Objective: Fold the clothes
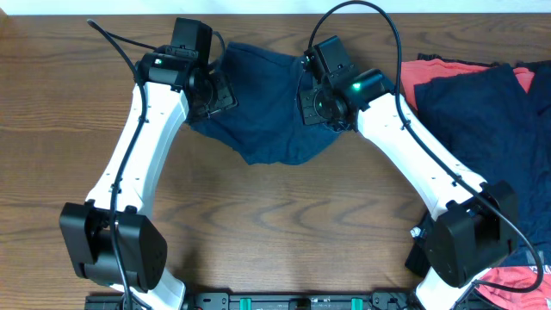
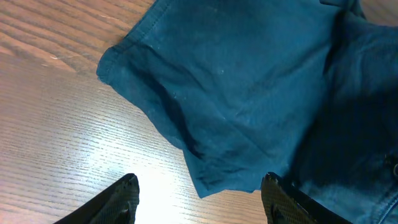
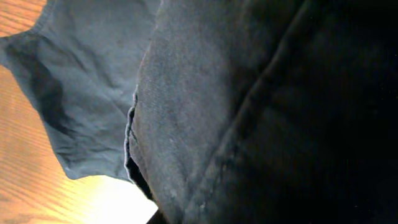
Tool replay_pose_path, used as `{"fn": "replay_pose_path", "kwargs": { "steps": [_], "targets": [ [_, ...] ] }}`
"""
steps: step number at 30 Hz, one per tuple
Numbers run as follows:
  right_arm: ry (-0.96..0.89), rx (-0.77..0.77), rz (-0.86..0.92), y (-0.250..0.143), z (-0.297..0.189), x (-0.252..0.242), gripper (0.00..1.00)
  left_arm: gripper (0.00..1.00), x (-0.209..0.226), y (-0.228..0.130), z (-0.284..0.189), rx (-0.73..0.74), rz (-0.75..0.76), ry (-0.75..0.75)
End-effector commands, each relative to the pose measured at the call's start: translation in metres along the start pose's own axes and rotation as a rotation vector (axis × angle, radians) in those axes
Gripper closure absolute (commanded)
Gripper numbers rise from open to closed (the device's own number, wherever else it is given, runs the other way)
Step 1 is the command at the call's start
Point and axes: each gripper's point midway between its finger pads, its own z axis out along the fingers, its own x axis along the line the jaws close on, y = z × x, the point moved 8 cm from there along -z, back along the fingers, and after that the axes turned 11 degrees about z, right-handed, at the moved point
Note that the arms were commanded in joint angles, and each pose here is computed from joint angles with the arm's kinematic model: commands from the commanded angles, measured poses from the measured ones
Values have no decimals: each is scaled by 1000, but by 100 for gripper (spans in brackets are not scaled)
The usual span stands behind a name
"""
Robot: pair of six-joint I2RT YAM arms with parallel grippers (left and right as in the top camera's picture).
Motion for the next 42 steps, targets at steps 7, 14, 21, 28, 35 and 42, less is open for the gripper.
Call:
{"fn": "replay_pose_path", "kwargs": {
  "steps": [7,14,21,28,35,42],
  "targets": [
    [-28,-39,-11,9,-4,2,99,35,2,2,18,34,16,27],
    [-87,-81,-15,18,-18,0,99,35,3,3,41,74,17,40],
    [-163,-107,-20,23,-28,-5,99,35,0,1,66,123,25,44],
    [-250,-91,37,27,-30,-33,99,35,-9,0,70,118,50,36],
    [-286,-67,159,39,-35,-79,99,35,-10,-1,70,118,53,35],
    [-369,-72,209,49,-43,-123,99,35,-10,-1,70,119,53,36]
  ]
}}
